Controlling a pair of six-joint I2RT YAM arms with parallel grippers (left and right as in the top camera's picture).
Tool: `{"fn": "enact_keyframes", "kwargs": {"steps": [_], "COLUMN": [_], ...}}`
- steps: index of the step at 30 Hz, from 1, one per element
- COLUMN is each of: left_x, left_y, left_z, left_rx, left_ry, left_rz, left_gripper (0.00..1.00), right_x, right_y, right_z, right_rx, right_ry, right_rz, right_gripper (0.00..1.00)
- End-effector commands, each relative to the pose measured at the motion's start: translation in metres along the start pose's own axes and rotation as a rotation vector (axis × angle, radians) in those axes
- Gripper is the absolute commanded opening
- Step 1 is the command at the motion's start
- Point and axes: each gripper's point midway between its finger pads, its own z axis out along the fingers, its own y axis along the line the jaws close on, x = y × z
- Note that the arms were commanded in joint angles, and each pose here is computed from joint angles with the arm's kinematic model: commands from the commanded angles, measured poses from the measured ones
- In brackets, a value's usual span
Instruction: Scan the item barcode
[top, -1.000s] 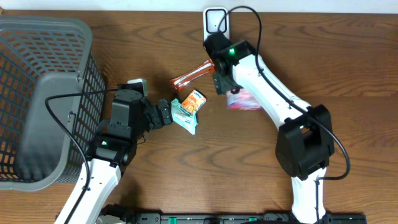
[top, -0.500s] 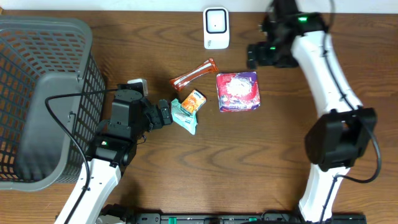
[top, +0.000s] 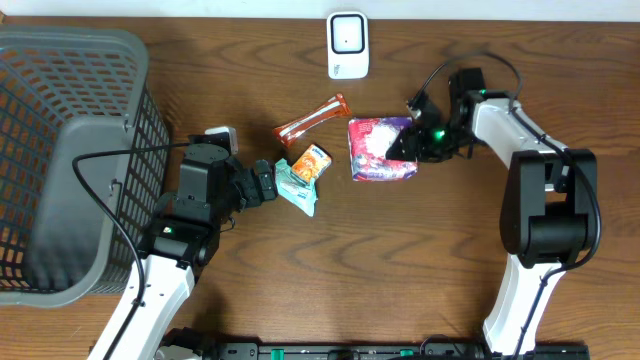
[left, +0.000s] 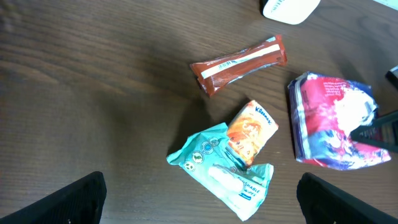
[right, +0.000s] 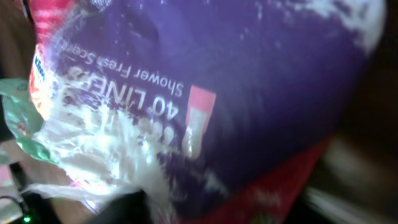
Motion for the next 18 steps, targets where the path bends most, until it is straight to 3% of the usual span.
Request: {"fn": "enact_keyframes", "kwargs": {"steps": [1,4,10,14,18], "left_x": [-0.004,-0.004,-0.004,-0.004,-0.004], "left_y": [0.002,0.002,0.002,0.002,0.002], "left_z": [-0.001,-0.001,-0.001,-0.001,-0.001], "left_rx": [-0.011,-0.011,-0.011,-0.011,-0.011], "left_ry": [-0.011,-0.011,-0.011,-0.011,-0.011], "left_rz": [-0.004,-0.004,-0.004,-0.004,-0.004], "left_gripper": [0.98,0.98,0.98,0.98,0.98], "right_x": [0.004,-0.006,-0.048,-0.079,-0.095], "right_y": [0.007,0.015,0.063,0.104,0.135], "right_z": [0.005,-0.004,-0.059,-0.11,-0.131], "right_rx": [-0.04,-0.049,-0.029,0.112,0.233], "right_ry": [0.007,-0.023,-0.21,-0.411,-0.519], "right_rz": [-0.009,-0.033,-0.282,-0.481,-0.638], "right_gripper": [0.02,0.01,0.01,0.01,0.01]}}
